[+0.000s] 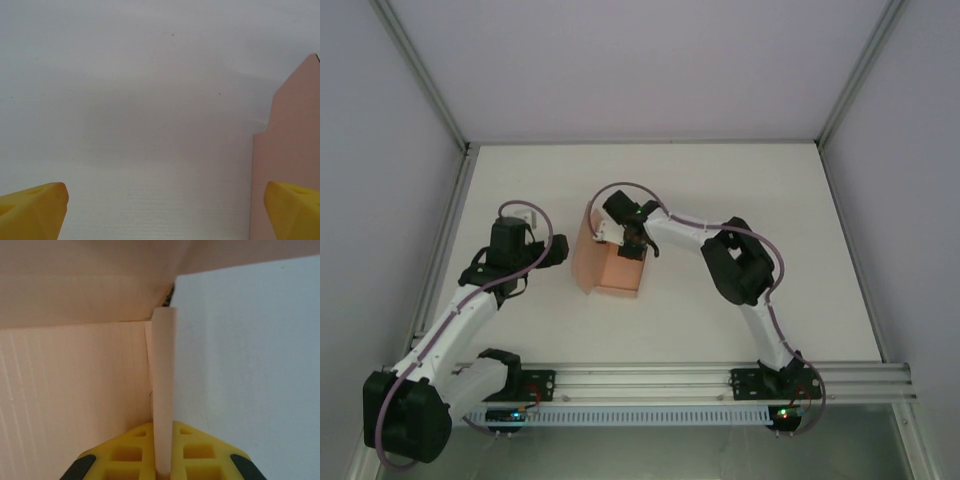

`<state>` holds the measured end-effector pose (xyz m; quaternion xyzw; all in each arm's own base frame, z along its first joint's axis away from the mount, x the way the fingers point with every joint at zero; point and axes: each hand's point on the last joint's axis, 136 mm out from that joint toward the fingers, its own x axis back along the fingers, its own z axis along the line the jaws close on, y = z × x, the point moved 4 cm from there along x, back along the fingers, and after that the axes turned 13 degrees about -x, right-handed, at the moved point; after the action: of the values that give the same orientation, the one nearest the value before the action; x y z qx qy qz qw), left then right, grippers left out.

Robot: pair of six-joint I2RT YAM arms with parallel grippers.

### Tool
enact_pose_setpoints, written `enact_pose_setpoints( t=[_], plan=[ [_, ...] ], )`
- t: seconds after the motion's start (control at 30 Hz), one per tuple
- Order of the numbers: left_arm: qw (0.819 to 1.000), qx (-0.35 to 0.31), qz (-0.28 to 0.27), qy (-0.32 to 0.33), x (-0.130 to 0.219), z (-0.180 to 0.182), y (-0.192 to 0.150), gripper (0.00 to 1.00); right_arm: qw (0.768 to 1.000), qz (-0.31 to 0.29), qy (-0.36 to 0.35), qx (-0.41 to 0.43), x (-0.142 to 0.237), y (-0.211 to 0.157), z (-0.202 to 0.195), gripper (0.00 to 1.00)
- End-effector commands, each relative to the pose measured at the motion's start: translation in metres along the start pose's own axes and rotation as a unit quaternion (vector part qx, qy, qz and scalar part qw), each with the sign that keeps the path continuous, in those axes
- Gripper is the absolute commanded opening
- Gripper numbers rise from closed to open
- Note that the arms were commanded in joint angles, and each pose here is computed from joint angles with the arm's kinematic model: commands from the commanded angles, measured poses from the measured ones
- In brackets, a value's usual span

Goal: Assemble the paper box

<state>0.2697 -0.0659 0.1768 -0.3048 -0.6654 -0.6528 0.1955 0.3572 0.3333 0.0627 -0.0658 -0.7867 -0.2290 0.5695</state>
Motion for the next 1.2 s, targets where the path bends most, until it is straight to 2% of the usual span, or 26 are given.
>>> enact_pose_setpoints(
  t=[0.0, 0.1, 0.27, 0.33, 0.4, 0.5, 0.57, 0.67, 0.73, 0.93, 1.0, 1.07, 1.17],
  plan=[
    [1.0, 0.008, -0.008, 0.012, 0.005, 0.004, 0.007, 1.0, 0.981, 0.176, -0.077, -0.002, -0.051, -0.077, -0.001, 0.01],
    [1.0, 0.01, -0.009, 0.017, 0.006, 0.006, 0.006, 1.0, 0.979, 0.188, -0.069, -0.026, -0.052, -0.085, 0.002, 0.02],
    [1.0, 0.013, -0.011, 0.014, 0.007, 0.005, 0.005, 0.99, 0.981, 0.11, -0.051, -0.154, -0.021, -0.078, -0.005, 0.07],
    [1.0, 0.016, -0.014, 0.012, 0.007, 0.004, 0.007, 1.0, 0.964, 0.083, -0.076, -0.243, -0.004, -0.079, -0.015, 0.07],
    [1.0, 0.019, -0.017, 0.006, 0.007, 0.003, 0.007, 1.0, 0.929, 0.071, -0.098, -0.35, 0.013, -0.085, -0.022, 0.07],
    [1.0, 0.022, -0.021, 0.0, 0.007, 0.002, 0.007, 0.99, 0.876, 0.103, -0.089, -0.464, 0.026, -0.109, -0.008, 0.11],
    [1.0, 0.02, -0.023, -0.005, 0.006, 0.0, 0.007, 1.0, 0.858, 0.117, -0.065, -0.495, 0.026, -0.119, 0.01, 0.13],
    [1.0, 0.015, -0.022, -0.006, 0.005, 0.0, 0.008, 1.0, 0.855, 0.126, -0.052, -0.501, 0.024, -0.127, 0.022, 0.2],
    [1.0, 0.013, -0.022, -0.008, 0.005, -0.001, 0.008, 1.0, 0.856, 0.129, -0.066, -0.496, 0.027, -0.128, 0.016, 0.2],
    [1.0, 0.018, -0.021, -0.01, 0.005, -0.001, 0.007, 1.0, 0.858, 0.123, -0.082, -0.493, 0.029, -0.121, 0.001, 0.0],
    [1.0, 0.019, -0.019, -0.009, 0.003, -0.001, 0.004, 1.0, 0.853, 0.118, -0.106, -0.497, 0.027, -0.124, -0.004, 0.0],
    [0.999, 0.027, -0.018, -0.01, -0.001, -0.001, 0.0, 0.99, 0.855, 0.086, -0.086, -0.505, 0.025, -0.122, -0.005, 0.0],
    [0.999, 0.032, -0.01, -0.021, -0.01, -0.004, -0.003, 0.99, 0.859, 0.002, -0.026, -0.511, 0.037, -0.103, -0.01, 0.0]
  ],
)
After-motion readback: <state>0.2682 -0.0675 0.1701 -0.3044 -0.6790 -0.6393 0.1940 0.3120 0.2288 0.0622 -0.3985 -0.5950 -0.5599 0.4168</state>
